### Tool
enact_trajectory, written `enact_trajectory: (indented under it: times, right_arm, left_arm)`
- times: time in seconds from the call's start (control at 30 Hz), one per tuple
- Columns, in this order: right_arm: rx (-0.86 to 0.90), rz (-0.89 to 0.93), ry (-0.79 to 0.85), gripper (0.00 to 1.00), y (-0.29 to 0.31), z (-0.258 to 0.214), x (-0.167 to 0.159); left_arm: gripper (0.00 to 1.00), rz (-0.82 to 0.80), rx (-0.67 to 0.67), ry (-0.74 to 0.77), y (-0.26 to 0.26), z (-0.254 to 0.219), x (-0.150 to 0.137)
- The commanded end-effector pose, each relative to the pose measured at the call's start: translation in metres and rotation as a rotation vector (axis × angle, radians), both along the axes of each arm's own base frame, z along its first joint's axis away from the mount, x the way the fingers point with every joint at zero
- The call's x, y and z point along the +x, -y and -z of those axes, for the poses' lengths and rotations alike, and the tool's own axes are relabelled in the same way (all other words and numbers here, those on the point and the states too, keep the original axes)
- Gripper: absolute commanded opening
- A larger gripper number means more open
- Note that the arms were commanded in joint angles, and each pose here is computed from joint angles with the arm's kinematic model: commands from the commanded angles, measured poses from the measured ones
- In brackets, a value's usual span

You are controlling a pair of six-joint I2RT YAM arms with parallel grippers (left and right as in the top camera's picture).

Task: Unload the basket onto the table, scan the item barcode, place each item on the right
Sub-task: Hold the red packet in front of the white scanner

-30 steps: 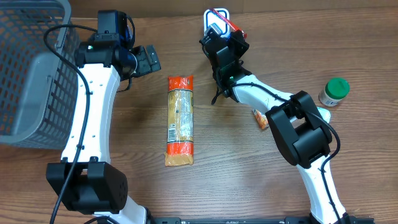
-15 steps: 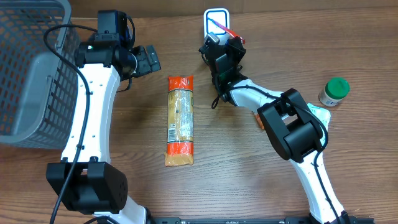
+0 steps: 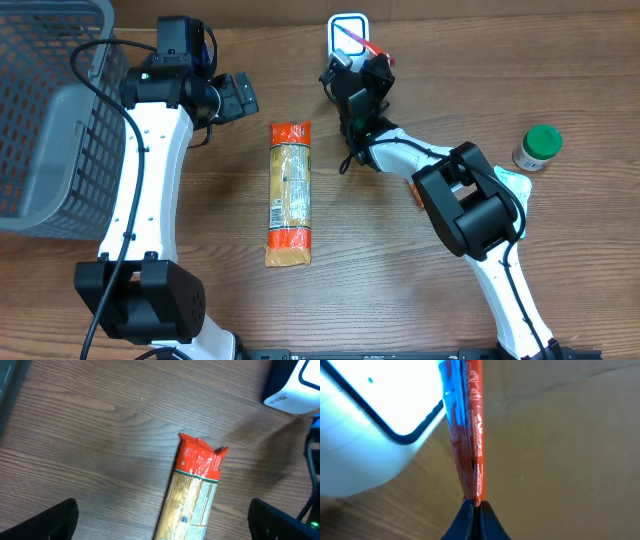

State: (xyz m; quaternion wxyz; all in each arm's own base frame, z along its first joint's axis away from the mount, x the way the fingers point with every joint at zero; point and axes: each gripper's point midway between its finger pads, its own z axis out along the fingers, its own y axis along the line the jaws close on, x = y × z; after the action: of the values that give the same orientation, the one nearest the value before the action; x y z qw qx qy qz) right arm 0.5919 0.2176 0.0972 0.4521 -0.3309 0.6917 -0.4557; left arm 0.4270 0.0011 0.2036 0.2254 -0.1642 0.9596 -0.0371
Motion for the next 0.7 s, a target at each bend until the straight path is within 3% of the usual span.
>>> enact_trajectory:
  times: [0.0,0.43,0.67]
  right_arm:
    - [-0.022,0.012,0.002,0.04,0.002,-0.001,0.001]
    - [-0.124,0.001,-0.131,0.04,0.007,0.049,-0.004]
    - [-0.148,0.001,-0.145,0.04,0.008,0.05,-0.005]
  left_arm:
    - [0.99,0.009,0.013,-0.004,-0.001,0.002,0.002]
    - [1.0,0.009,0.013,-0.004,-0.001,0.002,0.002]
    - [0.99,0.009,0.013,-0.004,-0.001,0.002,0.002]
